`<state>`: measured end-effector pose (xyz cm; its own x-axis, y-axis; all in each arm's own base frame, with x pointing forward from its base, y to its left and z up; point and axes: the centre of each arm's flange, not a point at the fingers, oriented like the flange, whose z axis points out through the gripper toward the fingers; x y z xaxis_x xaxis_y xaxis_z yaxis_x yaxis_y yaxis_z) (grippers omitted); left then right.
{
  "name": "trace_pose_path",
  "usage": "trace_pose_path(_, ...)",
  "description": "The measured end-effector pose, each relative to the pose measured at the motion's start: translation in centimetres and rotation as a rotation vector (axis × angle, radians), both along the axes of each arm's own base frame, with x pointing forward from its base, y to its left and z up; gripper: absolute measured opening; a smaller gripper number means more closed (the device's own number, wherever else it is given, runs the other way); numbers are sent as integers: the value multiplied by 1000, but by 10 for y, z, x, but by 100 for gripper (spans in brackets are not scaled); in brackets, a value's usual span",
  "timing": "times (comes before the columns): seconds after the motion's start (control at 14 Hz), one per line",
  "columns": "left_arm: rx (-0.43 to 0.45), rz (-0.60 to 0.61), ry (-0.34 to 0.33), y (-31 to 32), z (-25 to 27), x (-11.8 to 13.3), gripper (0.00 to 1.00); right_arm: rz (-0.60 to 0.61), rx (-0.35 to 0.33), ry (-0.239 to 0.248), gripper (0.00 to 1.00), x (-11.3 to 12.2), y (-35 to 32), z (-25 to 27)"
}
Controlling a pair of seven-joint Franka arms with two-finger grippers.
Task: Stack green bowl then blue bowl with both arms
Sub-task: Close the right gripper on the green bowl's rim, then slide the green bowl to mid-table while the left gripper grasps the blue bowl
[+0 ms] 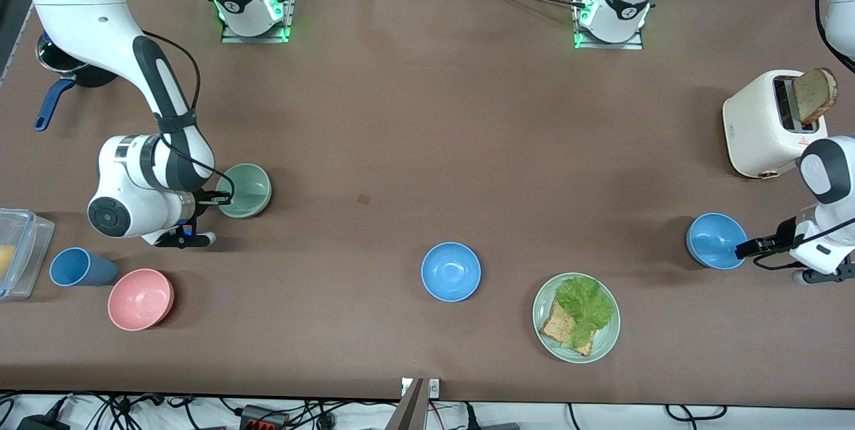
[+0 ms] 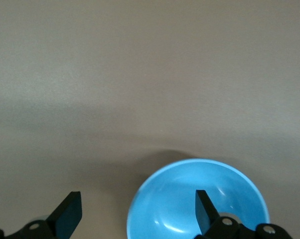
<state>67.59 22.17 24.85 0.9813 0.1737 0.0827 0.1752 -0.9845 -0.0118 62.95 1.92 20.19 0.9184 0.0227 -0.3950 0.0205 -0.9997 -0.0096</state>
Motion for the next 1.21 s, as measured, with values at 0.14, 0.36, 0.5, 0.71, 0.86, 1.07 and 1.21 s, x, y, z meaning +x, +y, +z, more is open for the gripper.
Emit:
trace_pose_path(0.14,-3,-6,-19,2,-9,0,100,21,6,-23,6,5,16,11)
trace_pose_path(0.36,-18,-28,-2,-11,-29,-10,100,92,34,-36,6,11,66,38)
trace_pose_path(0.5,-17,-64,-19,-19,-34,-15,100,141,96,-31,5,7,124,64)
trace_pose_path(0.71,-6,-111,-87,-18,-45,-35,100,174,179,-22,5,-14,207,86)
trace_pose_path(0.86,-2,-148,-90,-14,-50,-47,97,174,183,-23,5,-31,253,90)
trace_pose_path(1.07,4,-156,-93,-8,-47,-51,89,141,150,-60,5,-68,340,85)
trace_pose_path(1.21,7,-150,-95,-2,-44,-52,71,79,126,-85,5,-97,395,61)
